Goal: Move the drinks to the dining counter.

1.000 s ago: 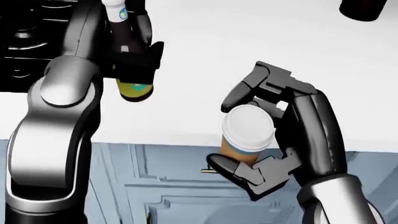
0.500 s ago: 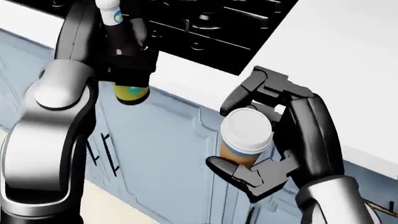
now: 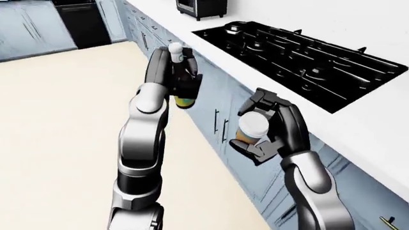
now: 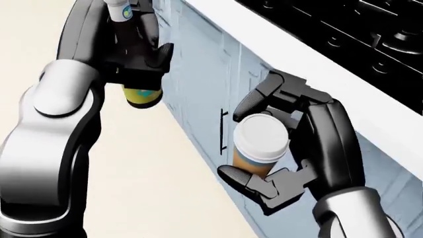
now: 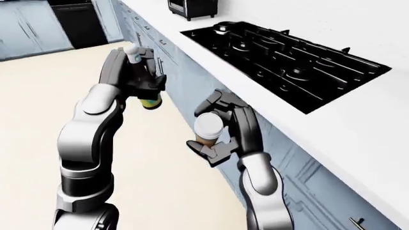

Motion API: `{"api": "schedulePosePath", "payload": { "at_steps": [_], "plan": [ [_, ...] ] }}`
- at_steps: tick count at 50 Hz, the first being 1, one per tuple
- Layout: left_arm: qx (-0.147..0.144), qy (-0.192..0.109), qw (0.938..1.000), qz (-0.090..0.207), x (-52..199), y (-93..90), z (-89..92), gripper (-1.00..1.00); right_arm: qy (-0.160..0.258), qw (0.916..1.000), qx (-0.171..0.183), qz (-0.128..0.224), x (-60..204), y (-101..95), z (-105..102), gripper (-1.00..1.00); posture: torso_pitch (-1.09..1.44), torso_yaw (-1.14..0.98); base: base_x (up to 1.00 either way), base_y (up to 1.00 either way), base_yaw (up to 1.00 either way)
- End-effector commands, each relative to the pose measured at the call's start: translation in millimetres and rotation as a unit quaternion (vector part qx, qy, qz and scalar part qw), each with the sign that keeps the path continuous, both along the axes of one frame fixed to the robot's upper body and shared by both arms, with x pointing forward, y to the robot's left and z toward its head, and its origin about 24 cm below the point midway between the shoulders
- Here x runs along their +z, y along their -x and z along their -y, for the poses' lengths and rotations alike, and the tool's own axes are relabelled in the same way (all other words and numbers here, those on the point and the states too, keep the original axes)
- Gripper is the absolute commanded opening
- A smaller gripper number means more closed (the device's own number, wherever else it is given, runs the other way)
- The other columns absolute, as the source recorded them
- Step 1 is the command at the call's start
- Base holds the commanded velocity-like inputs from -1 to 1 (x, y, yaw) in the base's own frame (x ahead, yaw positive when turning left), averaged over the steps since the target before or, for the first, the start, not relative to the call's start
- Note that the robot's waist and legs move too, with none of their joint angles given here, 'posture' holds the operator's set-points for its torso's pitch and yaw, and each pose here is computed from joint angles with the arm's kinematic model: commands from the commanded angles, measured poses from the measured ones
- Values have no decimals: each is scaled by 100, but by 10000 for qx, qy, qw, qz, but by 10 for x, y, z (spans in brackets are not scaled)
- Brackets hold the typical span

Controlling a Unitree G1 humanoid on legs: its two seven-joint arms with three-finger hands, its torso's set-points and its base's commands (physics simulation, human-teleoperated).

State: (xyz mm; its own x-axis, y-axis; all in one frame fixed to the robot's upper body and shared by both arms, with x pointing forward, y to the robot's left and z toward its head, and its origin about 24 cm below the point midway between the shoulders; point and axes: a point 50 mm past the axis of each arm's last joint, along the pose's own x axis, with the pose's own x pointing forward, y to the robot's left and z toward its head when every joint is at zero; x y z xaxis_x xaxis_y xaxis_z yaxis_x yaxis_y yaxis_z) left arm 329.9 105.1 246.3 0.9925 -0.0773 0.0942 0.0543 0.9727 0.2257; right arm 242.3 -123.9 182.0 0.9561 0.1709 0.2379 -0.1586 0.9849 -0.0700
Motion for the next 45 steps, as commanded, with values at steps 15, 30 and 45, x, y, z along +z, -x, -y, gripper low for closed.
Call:
{"api": "schedulePosePath", "payload": {
  "at_steps": [15,30,45],
  "plan": [
    [-38,-36,9989,476,117,73,4,-100,13,9988,-88,477,127,6,49,-100,0,0,0,0,100],
    [-24,-29,9989,474,-10,177,-92,-100,-48,9988,-265,405,187,-203,108,-100,0,0,0,0,100],
    [-41,-9,9990,455,-96,204,-97,-100,-152,9992,-284,250,70,-233,115,-100,0,0,0,6,30]
  ]
}}
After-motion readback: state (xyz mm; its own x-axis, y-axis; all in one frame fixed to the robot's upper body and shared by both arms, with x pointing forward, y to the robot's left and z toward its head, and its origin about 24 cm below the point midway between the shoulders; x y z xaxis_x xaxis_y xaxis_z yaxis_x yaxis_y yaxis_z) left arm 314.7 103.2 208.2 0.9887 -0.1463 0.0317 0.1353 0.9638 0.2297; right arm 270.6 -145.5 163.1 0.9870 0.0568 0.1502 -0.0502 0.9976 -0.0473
